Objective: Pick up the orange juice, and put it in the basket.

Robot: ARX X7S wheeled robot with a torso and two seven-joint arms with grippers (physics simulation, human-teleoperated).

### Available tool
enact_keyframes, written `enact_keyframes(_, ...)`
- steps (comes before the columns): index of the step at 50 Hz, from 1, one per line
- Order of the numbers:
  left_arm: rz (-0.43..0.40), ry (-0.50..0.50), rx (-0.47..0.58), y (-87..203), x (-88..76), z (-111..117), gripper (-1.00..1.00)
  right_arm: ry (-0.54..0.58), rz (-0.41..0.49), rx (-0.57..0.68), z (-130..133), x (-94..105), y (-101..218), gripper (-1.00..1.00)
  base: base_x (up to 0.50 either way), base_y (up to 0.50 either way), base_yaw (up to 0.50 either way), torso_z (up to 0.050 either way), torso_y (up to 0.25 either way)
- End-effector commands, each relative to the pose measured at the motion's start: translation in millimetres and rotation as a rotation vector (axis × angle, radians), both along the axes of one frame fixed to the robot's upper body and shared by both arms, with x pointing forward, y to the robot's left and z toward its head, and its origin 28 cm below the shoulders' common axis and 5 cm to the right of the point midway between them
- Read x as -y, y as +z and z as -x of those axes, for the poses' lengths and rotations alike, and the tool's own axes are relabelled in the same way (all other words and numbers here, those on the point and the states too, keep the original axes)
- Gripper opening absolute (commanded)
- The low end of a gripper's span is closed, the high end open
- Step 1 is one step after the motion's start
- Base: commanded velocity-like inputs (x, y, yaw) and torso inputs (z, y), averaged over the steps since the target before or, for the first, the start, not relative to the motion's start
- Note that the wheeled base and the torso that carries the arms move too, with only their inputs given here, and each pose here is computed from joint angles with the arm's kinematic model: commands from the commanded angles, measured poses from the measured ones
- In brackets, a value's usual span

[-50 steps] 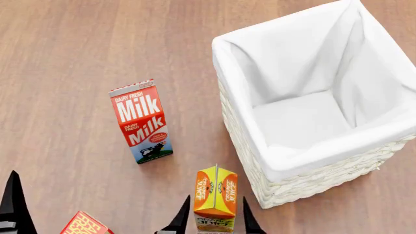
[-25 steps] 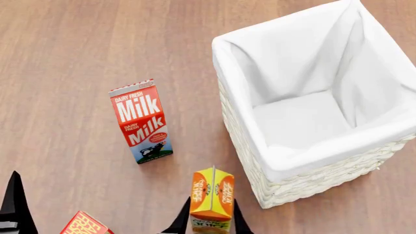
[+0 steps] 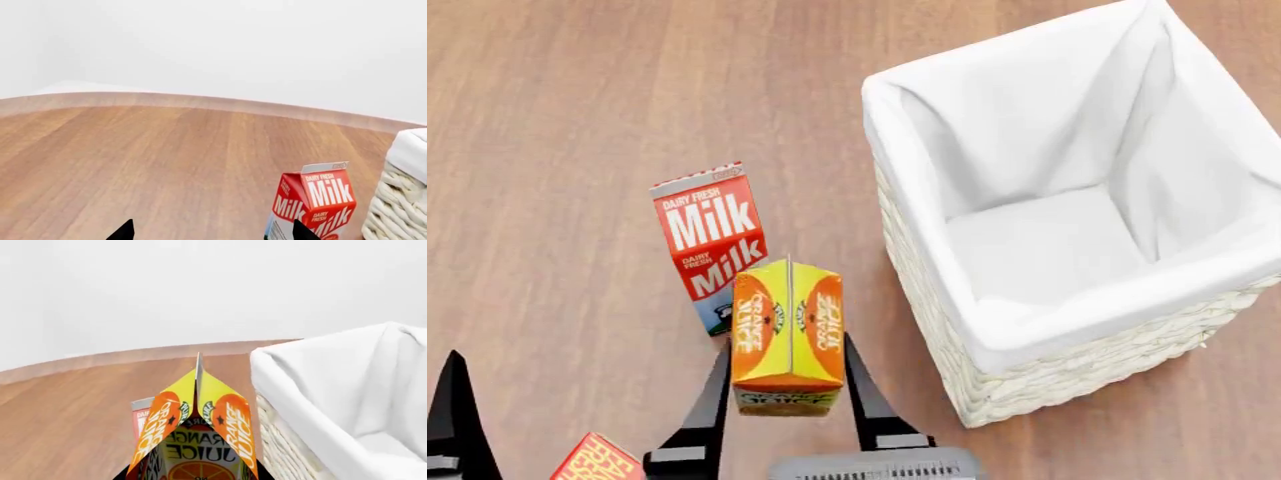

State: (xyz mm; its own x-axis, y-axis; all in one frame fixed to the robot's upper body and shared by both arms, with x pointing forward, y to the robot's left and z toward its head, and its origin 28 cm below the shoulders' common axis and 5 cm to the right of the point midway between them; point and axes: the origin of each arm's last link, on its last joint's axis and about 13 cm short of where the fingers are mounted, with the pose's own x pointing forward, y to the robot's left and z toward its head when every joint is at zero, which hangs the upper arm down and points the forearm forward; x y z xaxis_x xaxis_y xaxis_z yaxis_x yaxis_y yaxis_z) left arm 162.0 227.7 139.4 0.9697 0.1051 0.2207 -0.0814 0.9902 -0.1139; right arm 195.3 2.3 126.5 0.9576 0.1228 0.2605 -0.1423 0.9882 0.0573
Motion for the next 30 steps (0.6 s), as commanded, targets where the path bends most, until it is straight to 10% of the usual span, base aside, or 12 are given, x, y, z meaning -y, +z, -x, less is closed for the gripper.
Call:
enact_keyframes(1,0.025,0.061,0.038,2,-5.5,-4,1.00,0.060,-0.003,0.146,16,-0.5,48,-1.00,0.00,0.00,0.00,0.000,0.000)
enact_keyframes(30,0.031,0.062,0.045,4,-6.7,-3,1.00,0.008,0.053,0.322,2,25.6,133,-1.00,0.00,0.00,0.00,0.000,0.001)
